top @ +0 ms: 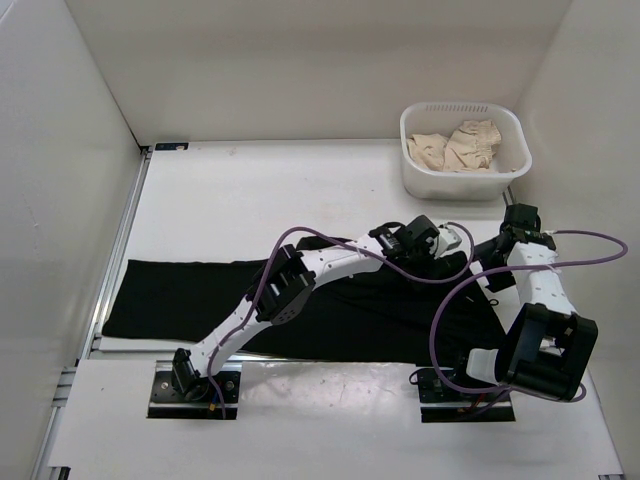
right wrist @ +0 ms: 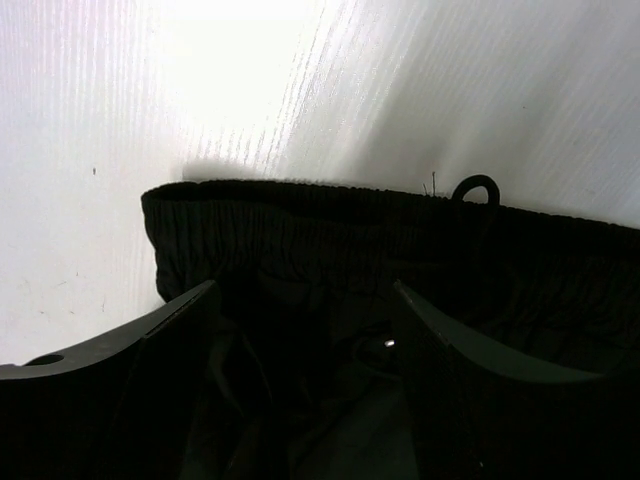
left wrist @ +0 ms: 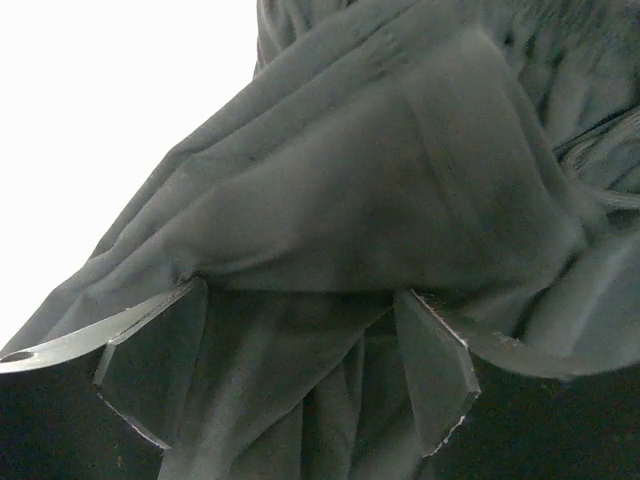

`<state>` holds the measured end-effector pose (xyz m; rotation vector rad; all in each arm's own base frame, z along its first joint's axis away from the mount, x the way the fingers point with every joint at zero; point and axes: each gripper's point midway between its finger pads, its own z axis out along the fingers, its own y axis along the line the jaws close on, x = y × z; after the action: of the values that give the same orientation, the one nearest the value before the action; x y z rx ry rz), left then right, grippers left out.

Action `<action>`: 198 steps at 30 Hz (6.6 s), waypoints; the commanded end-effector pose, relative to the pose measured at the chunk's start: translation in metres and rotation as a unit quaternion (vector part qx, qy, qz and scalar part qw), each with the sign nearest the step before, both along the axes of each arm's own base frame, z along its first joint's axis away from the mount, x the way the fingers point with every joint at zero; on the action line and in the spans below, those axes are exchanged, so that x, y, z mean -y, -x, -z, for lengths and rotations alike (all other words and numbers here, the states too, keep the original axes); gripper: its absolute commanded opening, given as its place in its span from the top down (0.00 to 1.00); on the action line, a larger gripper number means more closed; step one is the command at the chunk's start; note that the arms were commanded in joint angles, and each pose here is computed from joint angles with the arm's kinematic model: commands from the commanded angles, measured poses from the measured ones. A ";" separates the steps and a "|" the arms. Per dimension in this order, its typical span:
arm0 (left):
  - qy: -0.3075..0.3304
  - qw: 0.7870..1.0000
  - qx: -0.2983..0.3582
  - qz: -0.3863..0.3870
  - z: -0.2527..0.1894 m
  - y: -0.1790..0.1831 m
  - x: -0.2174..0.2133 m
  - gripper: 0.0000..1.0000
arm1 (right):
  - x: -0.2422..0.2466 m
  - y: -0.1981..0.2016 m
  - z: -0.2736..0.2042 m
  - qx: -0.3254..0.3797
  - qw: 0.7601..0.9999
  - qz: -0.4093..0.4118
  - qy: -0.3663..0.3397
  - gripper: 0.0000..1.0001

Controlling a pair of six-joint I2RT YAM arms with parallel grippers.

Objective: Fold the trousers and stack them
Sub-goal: Flatten the trousers out

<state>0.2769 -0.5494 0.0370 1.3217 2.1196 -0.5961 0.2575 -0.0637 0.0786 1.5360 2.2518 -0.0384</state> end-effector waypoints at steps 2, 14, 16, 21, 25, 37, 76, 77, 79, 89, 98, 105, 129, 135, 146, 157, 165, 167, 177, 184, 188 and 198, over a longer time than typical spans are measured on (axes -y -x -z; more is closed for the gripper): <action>0.004 1.000 0.007 -0.003 -0.005 0.000 0.000 0.13 | 0.000 -0.001 -0.001 0.010 1.000 0.008 -0.001 0.27; 0.034 0.987 0.116 -0.108 -0.078 -0.068 -0.012 0.86 | -0.017 0.014 0.032 -0.016 0.999 0.001 -0.042 0.39; 0.042 0.980 0.134 -0.139 -0.101 -0.090 -0.028 0.86 | -0.020 0.017 0.040 -0.028 0.998 -0.001 -0.051 0.39; 0.032 0.973 0.141 -0.178 -0.127 -0.110 -0.075 0.86 | -0.017 0.021 0.055 -0.054 0.997 -0.001 -0.047 0.39; 0.005 0.973 0.120 -0.198 -0.135 -0.118 -0.123 0.86 | -0.012 0.029 0.071 -0.098 0.994 -0.002 -0.045 0.41; -0.071 0.975 0.011 -0.210 -0.075 -0.118 -0.199 0.86 | -0.001 -0.025 0.024 -0.036 0.997 -0.070 0.001 0.32; -0.075 0.953 0.097 -0.275 -0.069 -0.187 -0.182 0.86 | -0.078 -0.107 0.062 -0.040 0.981 0.000 -0.190 1.00; -0.059 0.951 0.107 -0.284 -0.093 -0.190 -0.190 0.86 | -0.072 -0.104 0.059 -0.039 0.983 -0.006 -0.179 1.00; -0.053 0.945 0.107 -0.303 -0.109 -0.199 -0.215 0.86 | -0.058 -0.105 0.045 -0.022 0.989 -0.013 -0.148 1.00; -0.037 0.894 0.113 -0.431 -0.195 -0.228 -0.380 0.86 | -0.033 -0.077 0.010 -0.008 0.997 -0.055 -0.058 1.00; -0.121 0.769 0.079 -0.622 -0.197 -0.205 -0.608 0.86 | 0.004 -0.060 -0.017 0.008 0.999 -0.032 -0.019 1.00; -0.168 0.672 0.052 -0.720 -0.201 -0.150 -0.726 0.86 | 0.023 -0.057 -0.055 0.044 0.998 -0.034 0.025 1.00; -0.137 0.730 -0.121 -0.659 -0.085 -0.176 -0.700 0.15 | 0.006 -0.073 -0.058 0.076 0.993 -0.088 -0.003 1.00; -0.125 0.733 -0.131 -0.656 -0.085 -0.138 -0.688 0.07 | 0.001 -0.065 -0.044 0.068 0.993 -0.091 -0.013 1.00; -0.208 0.702 -0.212 -0.647 0.003 -0.091 -0.691 0.08 | -0.001 -0.066 -0.045 0.070 0.993 -0.089 -0.019 1.00; -0.155 0.652 -0.115 -0.734 -0.126 -0.045 -0.743 0.86 | 0.010 -0.050 -0.058 0.062 0.993 -0.095 0.025 1.00; -0.166 0.692 -0.202 -0.672 -0.102 -0.086 -0.709 0.77 | 0.004 -0.063 -0.051 0.068 0.990 -0.121 0.009 1.00; -0.176 0.705 -0.231 -0.647 -0.064 -0.120 -0.698 0.66 | 0.007 -0.075 -0.047 0.063 0.989 -0.133 0.008 1.00; -0.099 0.724 -0.019 -0.683 -0.133 -0.229 -0.727 0.00 | -0.003 -0.112 -0.047 0.060 0.982 -0.178 -0.024 1.00; -0.114 0.707 -0.005 -0.698 -0.126 -0.184 -0.728 0.00 | -0.007 -0.097 -0.039 0.047 0.982 -0.182 -0.027 1.00; -0.153 0.686 -0.060 -0.709 -0.074 -0.163 -0.747 0.07 | -0.008 -0.092 -0.034 0.037 0.981 -0.189 -0.028 1.00; -0.117 0.718 -0.137 -0.672 -0.009 -0.176 -0.723 0.00 | -0.017 -0.106 -0.047 0.074 0.973 -0.215 -0.044 1.00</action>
<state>0.4373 0.1906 0.0230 -0.5509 2.7798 0.2279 0.3541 -0.0540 0.1058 1.1005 2.4804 0.2194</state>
